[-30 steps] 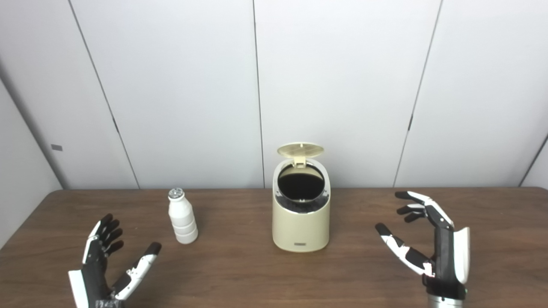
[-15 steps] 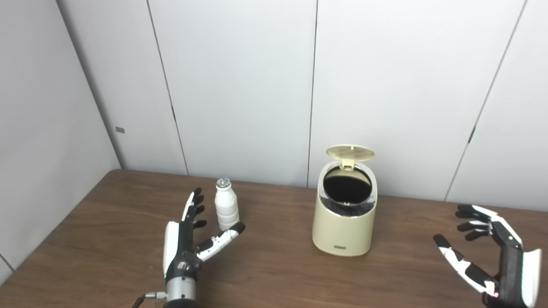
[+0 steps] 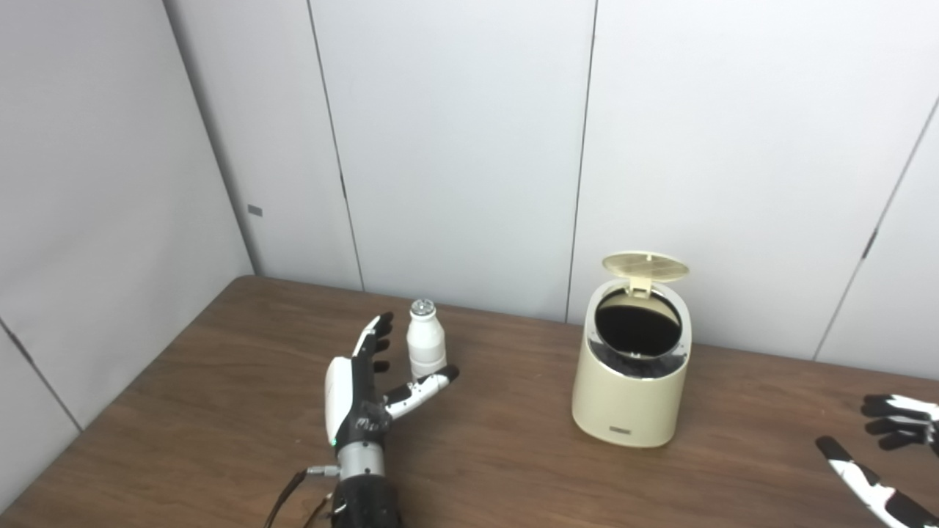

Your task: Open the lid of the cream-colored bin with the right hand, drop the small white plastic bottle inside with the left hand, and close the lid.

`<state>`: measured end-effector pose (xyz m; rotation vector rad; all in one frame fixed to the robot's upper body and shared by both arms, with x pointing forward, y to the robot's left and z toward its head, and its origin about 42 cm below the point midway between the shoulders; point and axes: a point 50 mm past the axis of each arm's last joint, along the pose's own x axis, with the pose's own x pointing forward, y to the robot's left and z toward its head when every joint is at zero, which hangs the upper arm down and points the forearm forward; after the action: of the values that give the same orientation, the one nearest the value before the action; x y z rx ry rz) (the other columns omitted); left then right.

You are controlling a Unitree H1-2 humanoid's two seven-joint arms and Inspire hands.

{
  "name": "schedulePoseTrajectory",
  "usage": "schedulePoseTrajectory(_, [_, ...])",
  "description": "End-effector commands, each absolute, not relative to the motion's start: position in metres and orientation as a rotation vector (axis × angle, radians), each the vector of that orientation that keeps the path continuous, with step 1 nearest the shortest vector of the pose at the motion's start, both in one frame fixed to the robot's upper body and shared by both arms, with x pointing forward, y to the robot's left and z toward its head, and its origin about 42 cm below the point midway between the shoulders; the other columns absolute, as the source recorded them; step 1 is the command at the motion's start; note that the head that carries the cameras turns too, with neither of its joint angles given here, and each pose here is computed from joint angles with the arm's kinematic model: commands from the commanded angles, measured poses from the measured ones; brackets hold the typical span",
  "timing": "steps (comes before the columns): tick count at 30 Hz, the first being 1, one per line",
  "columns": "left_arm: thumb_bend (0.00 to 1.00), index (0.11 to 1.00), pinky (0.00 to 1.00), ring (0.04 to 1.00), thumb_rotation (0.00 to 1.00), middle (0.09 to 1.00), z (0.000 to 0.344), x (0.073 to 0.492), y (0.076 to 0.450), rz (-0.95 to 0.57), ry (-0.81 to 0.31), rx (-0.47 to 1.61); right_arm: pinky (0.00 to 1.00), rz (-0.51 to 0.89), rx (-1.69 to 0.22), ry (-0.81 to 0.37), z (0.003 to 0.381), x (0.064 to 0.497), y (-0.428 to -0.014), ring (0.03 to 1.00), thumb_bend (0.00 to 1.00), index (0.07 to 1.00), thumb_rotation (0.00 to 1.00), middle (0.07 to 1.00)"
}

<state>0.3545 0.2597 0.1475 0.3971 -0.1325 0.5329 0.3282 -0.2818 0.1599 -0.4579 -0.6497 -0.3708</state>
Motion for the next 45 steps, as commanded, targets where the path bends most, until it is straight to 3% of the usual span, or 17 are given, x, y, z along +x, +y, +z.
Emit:
schedulePoseTrajectory(1, [1.00,0.852,0.71,0.811,0.32,0.836,0.167,0.367,0.261,0.562,-0.189,0.416,0.35,-0.366,-0.461,-0.708,0.171,0.325,-0.287,0.500,0.49,0.494,0.16,0.598])
schedulePoseTrajectory(6, [1.00,0.834,0.62,0.760,0.29,0.815,0.169,0.373,0.266,0.593,-0.158,0.416,0.39,-0.358,-0.444,-0.720,0.177,0.325,-0.281,0.530,0.49,0.493,0.16,0.590])
schedulePoseTrajectory(12, [1.00,0.831,0.67,0.776,0.25,0.804,0.171,0.381,0.269,0.601,-0.135,0.415,0.35,-0.349,-0.422,-0.722,0.183,0.323,-0.276,0.494,0.49,0.491,0.15,0.583])
schedulePoseTrajectory(15, [1.00,0.821,0.63,0.760,0.27,0.796,0.171,0.386,0.271,0.593,-0.134,0.386,0.35,-0.353,-0.433,-0.728,0.185,0.323,-0.275,0.497,0.49,0.491,0.15,0.575])
schedulePoseTrajectory(24, [1.00,0.756,0.67,0.742,0.22,0.736,0.174,0.392,0.269,0.571,-0.148,0.302,0.34,-0.353,-0.433,-0.742,0.193,0.320,-0.267,0.489,0.49,0.489,0.15,0.565])
schedulePoseTrajectory(28, [1.00,0.743,0.62,0.708,0.20,0.732,0.173,0.395,0.269,0.561,-0.145,0.321,0.33,-0.357,-0.428,-0.733,0.198,0.317,-0.263,0.487,0.49,0.488,0.15,0.565])
schedulePoseTrajectory(29, [1.00,0.740,0.51,0.630,0.19,0.727,0.173,0.396,0.268,0.554,-0.146,0.326,0.32,-0.359,-0.429,-0.731,0.199,0.316,-0.263,0.480,0.49,0.488,0.15,0.563])
schedulePoseTrajectory(34, [1.00,0.735,0.64,0.715,0.19,0.718,0.172,0.399,0.268,0.496,-0.147,0.357,0.32,-0.364,-0.433,-0.731,0.202,0.314,-0.260,0.473,0.49,0.488,0.14,0.556])
schedulePoseTrajectory(39, [1.00,0.763,0.63,0.715,0.21,0.731,0.172,0.401,0.264,0.409,-0.105,0.414,0.31,-0.363,-0.426,-0.736,0.203,0.313,-0.259,0.466,0.49,0.487,0.14,0.553])
schedulePoseTrajectory(42, [1.00,0.815,0.65,0.755,0.23,0.787,0.172,0.403,0.263,0.358,-0.078,0.452,0.32,-0.366,-0.431,-0.735,0.204,0.312,-0.258,0.475,0.49,0.487,0.14,0.550])
schedulePoseTrajectory(45, [1.00,0.825,0.65,0.764,0.20,0.801,0.171,0.409,0.261,0.366,-0.070,0.486,0.31,-0.362,-0.427,-0.729,0.204,0.311,-0.257,0.469,0.49,0.487,0.14,0.551])
